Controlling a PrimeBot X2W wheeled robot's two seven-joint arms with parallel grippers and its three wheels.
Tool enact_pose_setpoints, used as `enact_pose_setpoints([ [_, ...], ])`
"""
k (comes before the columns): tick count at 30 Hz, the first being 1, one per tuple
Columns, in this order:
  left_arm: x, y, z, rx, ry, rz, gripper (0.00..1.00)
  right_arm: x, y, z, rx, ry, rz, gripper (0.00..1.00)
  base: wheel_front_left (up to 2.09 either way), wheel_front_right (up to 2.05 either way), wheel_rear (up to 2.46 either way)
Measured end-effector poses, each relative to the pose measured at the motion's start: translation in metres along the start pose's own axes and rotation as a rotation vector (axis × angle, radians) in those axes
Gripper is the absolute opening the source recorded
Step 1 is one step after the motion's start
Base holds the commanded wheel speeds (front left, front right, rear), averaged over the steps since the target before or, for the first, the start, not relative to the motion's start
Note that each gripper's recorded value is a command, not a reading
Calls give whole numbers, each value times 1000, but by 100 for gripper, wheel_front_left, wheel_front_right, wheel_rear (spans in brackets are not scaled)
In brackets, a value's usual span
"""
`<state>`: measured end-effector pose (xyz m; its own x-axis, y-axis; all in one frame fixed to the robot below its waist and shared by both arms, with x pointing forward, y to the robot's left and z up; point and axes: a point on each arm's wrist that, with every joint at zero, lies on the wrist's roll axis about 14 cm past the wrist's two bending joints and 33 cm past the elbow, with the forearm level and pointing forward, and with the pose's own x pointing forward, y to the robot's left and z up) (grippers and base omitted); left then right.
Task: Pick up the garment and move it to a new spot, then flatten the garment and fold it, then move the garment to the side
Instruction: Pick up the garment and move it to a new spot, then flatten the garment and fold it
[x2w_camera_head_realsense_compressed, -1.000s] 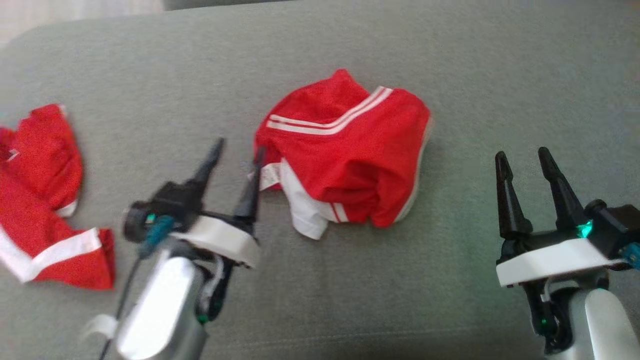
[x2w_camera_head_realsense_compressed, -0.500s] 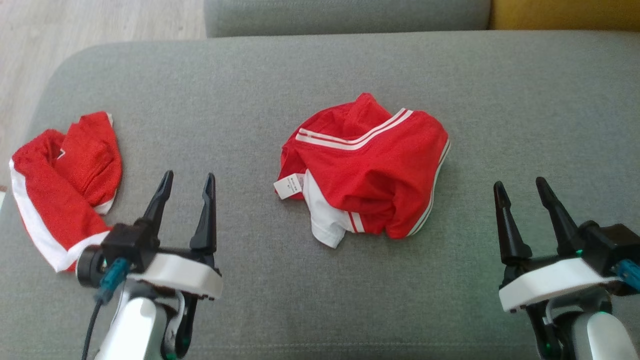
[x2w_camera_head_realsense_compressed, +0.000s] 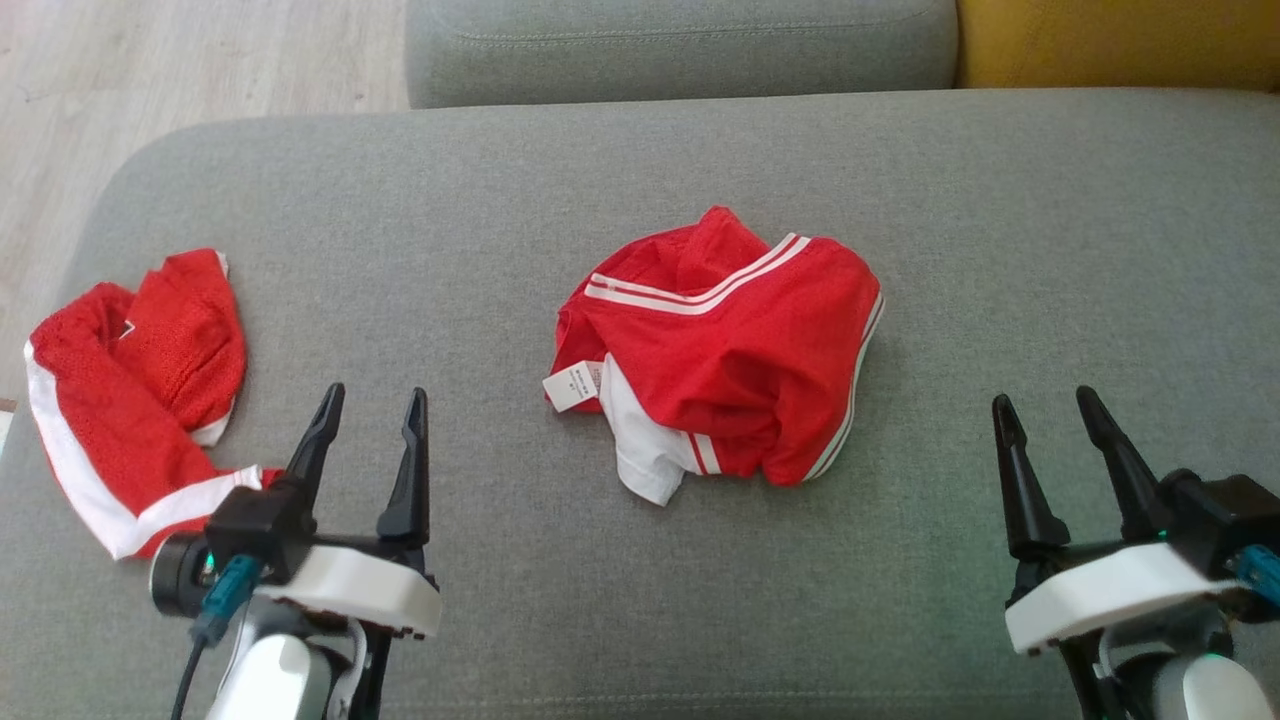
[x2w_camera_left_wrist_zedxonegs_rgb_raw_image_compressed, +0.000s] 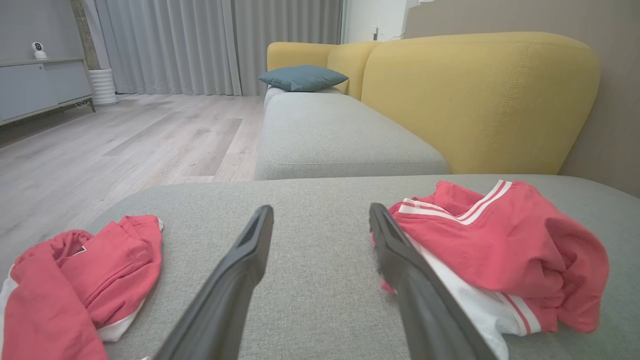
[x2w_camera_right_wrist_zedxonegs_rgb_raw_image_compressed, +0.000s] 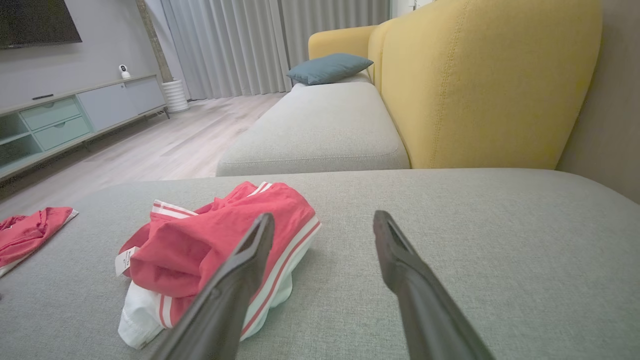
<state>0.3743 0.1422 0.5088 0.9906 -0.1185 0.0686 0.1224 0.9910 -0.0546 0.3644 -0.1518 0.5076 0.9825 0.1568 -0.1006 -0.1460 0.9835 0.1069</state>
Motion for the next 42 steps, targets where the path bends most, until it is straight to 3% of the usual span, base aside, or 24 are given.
enact_pose_setpoints([
  [18, 1, -4, -5, 11, 19, -11, 100, 2, 4, -10, 4, 44, 13, 100, 0, 0, 0],
  [24, 7, -2, -11, 8, 32, -10, 100, 20, 36, -26, -5, 126, 118, 100, 0, 0, 0],
  [30, 21, 0, -9, 10, 22, -9, 100, 51, 65, -32, -84, 194, 255, 100, 0, 0, 0],
  [36, 34, 5, -13, 13, 23, -4, 100, 77, 85, -62, -201, 331, 369, 100, 0, 0, 0],
  [37, 35, 6, -15, 13, 29, 0, 100, 80, 86, -65, -205, 342, 377, 82, 0, 0, 0],
  [39, 35, 9, -21, 13, 45, 9, 100, 86, 86, -69, -200, 355, 381, 0, 0, 0, 0],
  [42, 37, 10, -23, 11, 51, 16, 100, 93, 81, -69, -140, 335, 357, 0, 0, 0, 0],
])
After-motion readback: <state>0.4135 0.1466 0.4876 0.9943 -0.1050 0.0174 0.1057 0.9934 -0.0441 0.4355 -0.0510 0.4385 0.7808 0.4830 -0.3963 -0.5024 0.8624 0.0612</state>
